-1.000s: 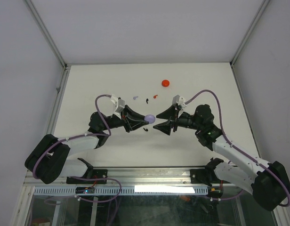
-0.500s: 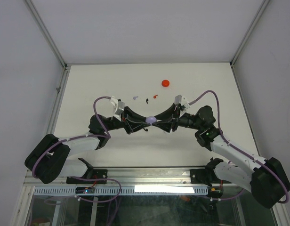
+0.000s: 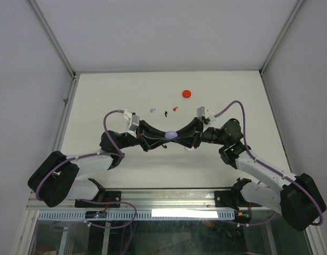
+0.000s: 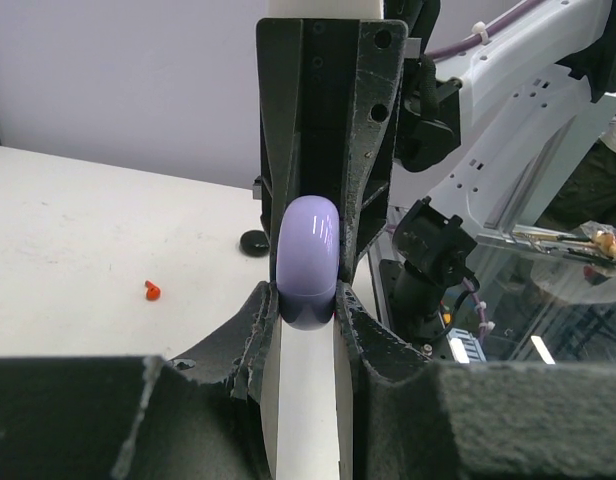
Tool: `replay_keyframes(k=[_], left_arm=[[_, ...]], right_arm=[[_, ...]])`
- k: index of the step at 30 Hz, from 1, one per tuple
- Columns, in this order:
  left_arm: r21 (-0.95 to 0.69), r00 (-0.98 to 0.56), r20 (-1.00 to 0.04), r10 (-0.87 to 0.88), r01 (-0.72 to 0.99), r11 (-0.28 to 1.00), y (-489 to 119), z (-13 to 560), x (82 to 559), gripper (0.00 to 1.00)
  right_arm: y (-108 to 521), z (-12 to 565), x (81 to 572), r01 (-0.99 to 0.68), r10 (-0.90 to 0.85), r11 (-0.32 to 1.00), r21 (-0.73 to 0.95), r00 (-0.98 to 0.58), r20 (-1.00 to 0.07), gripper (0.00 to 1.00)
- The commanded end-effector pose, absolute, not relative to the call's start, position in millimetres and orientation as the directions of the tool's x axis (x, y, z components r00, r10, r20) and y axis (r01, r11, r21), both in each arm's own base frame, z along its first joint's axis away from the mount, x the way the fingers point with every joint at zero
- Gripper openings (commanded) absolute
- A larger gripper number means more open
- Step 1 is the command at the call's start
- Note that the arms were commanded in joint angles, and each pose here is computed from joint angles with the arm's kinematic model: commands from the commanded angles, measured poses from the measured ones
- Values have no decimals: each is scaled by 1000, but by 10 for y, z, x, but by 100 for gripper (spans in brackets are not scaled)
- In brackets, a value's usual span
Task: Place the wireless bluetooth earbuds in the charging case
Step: Open the charging case.
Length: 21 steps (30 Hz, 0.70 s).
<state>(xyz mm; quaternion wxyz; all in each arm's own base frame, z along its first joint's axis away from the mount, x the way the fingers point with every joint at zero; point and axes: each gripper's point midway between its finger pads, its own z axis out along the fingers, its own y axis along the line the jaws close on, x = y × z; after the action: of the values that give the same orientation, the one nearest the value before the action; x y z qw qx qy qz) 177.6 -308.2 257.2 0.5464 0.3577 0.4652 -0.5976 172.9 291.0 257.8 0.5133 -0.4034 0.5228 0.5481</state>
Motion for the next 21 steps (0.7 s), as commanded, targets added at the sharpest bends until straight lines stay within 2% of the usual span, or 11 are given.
replay_keyframes(k=[1, 4, 6, 9, 16, 18, 21], left_arm=[[-97, -88, -917, -388, 995, 4, -3085, 2787, 1661, 0], [-94, -85, -916, -392, 996, 3, -3079, 2798, 1651, 2], [-92, -81, -915, -396, 996, 8, -3068, 2810, 1649, 16], [-94, -76, -920, -383, 995, 29, -3056, 2807, 1665, 35], [-119, -88, -941, -327, 990, 75, -3051, 2776, 1721, 61], [-125, -95, -944, -317, 989, 75, -3064, 2782, 1736, 66], [-141, -111, -947, -301, 987, 77, -3091, 2752, 1770, 69]], right_arm=[[2915, 2701, 1681, -992, 176, 39, 120, -112, -978, 20], [2911, 2698, 1658, -993, 172, 29, 118, -112, -979, 7], [2906, 2698, 1646, -993, 171, 27, 118, -111, -979, 0], [2893, 2683, 1632, -993, 164, 30, 116, -110, -980, 0], [2864, 2669, 1603, -994, 155, 35, 99, -93, -984, 0], [2864, 2675, 1597, -995, 155, 32, 99, -93, -984, 0], [2864, 2686, 1577, -995, 155, 20, 96, -91, -984, 0]])
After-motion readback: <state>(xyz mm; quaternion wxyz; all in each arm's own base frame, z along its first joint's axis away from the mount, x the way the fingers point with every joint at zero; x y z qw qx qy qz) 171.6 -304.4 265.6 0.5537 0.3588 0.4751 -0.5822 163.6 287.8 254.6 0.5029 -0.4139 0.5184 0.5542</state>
